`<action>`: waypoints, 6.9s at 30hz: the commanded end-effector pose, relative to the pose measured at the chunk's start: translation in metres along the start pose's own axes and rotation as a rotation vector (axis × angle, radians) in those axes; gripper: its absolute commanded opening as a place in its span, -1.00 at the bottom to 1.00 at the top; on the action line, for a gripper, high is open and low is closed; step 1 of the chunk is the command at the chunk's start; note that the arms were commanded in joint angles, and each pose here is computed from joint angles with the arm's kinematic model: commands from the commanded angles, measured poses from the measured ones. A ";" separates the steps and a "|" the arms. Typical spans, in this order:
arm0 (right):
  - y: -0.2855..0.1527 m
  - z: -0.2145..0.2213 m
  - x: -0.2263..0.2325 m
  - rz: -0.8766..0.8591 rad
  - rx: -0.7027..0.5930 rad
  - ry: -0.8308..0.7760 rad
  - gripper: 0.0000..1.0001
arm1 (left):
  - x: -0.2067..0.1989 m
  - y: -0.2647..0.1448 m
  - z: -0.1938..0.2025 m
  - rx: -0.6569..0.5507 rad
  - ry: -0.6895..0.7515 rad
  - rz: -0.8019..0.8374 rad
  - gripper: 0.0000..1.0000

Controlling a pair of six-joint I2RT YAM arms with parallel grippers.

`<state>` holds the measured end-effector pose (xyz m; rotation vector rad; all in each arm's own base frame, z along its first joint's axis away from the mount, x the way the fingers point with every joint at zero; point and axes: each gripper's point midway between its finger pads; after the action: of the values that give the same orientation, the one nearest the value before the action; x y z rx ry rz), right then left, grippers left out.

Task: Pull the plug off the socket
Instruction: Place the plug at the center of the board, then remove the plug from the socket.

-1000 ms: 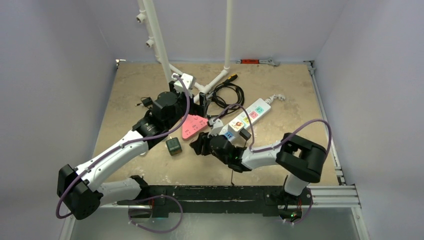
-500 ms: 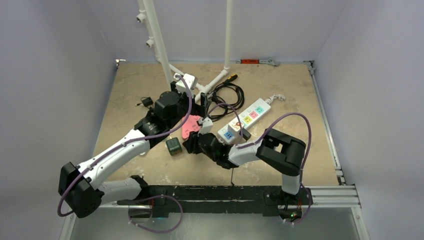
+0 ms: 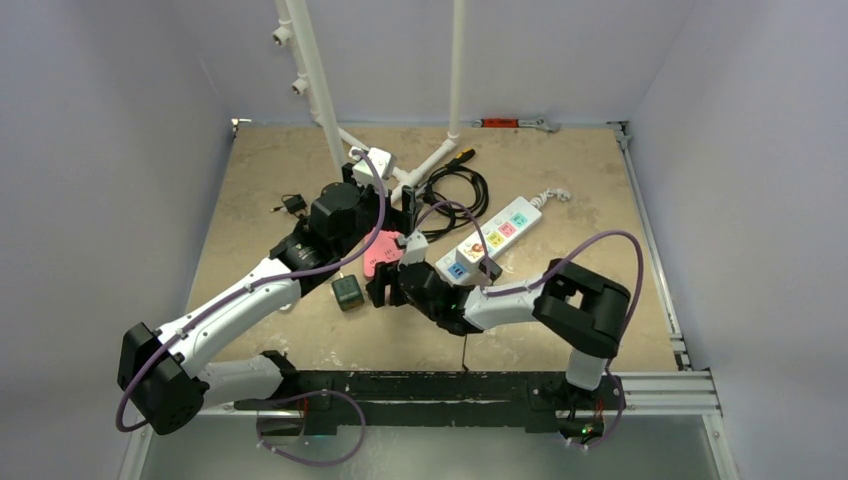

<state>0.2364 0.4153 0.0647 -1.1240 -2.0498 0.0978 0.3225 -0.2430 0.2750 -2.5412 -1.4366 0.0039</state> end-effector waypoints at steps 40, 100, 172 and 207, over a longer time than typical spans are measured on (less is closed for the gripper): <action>-0.122 -0.198 -0.216 0.335 -0.334 0.380 0.94 | -0.085 0.026 0.040 0.081 0.001 0.317 0.81; -0.118 -0.221 -0.254 0.537 -0.311 0.337 0.92 | -0.179 0.057 0.083 0.227 0.065 0.456 0.81; -0.149 -0.160 -0.206 0.407 -0.268 0.510 0.97 | -0.182 0.076 0.176 0.567 0.111 0.503 0.53; -0.166 -0.099 -0.102 -0.103 -0.125 0.159 0.48 | -0.122 0.010 0.176 0.648 0.250 0.847 -0.92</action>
<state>0.2266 0.1879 0.1152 -1.1575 -1.8376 -0.1145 0.2505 -0.3088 0.0727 -2.1933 -0.2474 0.1784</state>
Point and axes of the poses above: each gripper's point midway between its finger pads, its own y axis out along the fingers, its own x axis along the line the jaws close on, z = x × y, and after that the axes turned 13 degrees about y, right-handed
